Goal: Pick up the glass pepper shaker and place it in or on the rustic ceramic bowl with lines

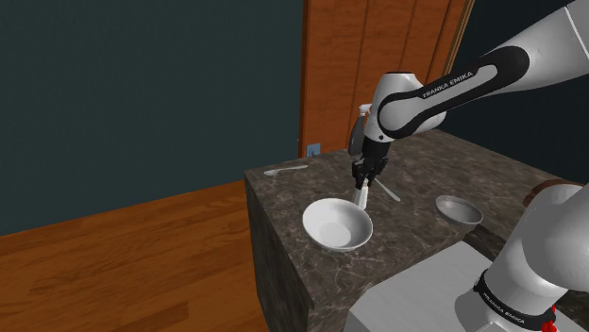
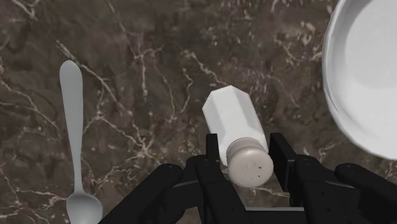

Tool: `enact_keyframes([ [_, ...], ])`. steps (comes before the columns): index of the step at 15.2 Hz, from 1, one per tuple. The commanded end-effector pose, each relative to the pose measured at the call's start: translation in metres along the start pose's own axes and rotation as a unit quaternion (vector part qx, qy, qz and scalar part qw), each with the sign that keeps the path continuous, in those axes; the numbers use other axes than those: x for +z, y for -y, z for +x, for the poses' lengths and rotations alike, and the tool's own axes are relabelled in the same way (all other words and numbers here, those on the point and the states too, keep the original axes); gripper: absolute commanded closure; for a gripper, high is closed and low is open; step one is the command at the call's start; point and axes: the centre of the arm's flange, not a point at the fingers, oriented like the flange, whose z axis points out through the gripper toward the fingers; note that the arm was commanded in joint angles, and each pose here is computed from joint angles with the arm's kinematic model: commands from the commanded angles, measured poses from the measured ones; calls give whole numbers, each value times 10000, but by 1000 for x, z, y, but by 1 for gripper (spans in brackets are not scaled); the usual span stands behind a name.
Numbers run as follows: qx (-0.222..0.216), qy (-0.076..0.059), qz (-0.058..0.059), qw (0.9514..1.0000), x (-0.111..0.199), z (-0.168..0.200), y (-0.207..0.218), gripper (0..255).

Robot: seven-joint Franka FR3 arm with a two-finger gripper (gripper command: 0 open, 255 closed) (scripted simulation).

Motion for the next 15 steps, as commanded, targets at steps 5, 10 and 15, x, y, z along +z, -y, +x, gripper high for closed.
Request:
enact_keyframes([
  [5, 2, 17, -3, 10000, -9, -1, 1, 255],
  [10, 2, 17, -3, 10000, -35, 0, 3, 255],
  [15, 2, 17, -3, 10000, -61, 1, 6, 255],
])
